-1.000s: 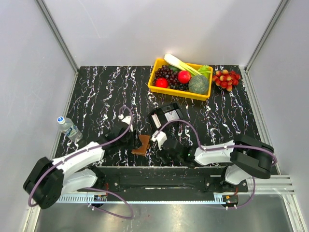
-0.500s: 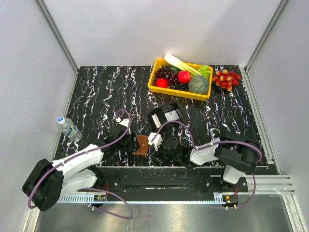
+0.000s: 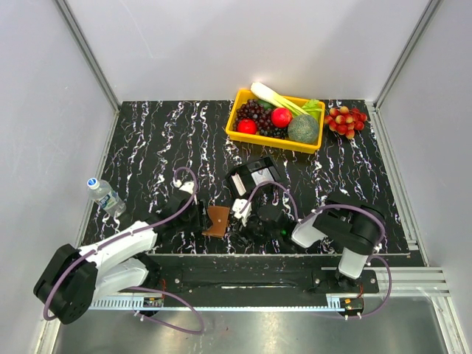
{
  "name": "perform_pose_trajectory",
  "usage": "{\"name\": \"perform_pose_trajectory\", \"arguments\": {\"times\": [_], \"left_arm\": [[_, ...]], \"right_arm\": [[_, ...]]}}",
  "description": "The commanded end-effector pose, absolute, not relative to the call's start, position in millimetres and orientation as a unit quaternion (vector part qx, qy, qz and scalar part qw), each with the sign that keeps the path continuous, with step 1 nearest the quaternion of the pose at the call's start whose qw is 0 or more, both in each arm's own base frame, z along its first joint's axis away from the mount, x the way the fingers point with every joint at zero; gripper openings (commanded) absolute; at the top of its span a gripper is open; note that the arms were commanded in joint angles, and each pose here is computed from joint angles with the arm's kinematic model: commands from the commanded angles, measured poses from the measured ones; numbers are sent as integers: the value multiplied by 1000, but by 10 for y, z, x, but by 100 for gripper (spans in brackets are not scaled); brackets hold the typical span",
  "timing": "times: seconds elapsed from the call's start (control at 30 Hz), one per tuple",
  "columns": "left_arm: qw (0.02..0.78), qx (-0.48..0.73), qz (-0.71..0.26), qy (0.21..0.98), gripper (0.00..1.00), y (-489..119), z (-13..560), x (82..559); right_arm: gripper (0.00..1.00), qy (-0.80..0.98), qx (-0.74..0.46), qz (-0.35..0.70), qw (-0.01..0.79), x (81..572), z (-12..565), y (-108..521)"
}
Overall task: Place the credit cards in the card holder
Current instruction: Close the card holder at the center of the board.
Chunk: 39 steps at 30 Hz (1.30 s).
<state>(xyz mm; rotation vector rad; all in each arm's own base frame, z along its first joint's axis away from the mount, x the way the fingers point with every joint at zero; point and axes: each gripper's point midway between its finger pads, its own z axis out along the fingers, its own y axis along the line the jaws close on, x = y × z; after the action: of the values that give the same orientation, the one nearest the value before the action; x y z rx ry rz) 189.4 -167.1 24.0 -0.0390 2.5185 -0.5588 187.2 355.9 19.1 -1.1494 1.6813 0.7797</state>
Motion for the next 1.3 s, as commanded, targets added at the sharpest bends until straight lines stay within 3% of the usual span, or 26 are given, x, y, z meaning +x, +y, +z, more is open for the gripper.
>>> {"name": "perform_pose_trajectory", "arguments": {"times": [0.0, 0.2, 0.73, 1.07, 1.27], "left_arm": [[295, -24, -212, 932, 55, -1653, 290, 1962], [297, -27, -210, 931, 55, -1626, 285, 1974], [279, -21, -214, 936, 55, -1639, 242, 1957], [277, -18, -216, 936, 54, -1655, 237, 1962], [274, -29, -211, 938, 54, -1650, 209, 1978]], "right_arm": [[57, 630, -495, 342, 492, 1846, 244, 3687], [57, 594, -495, 345, 532, 1865, 302, 3708], [56, 591, -523, 308, 532, 1975, 78, 3721], [20, 600, -514, 301, 534, 2007, 68, 3683], [7, 602, -477, 289, 571, 2063, 297, 3574]]}}
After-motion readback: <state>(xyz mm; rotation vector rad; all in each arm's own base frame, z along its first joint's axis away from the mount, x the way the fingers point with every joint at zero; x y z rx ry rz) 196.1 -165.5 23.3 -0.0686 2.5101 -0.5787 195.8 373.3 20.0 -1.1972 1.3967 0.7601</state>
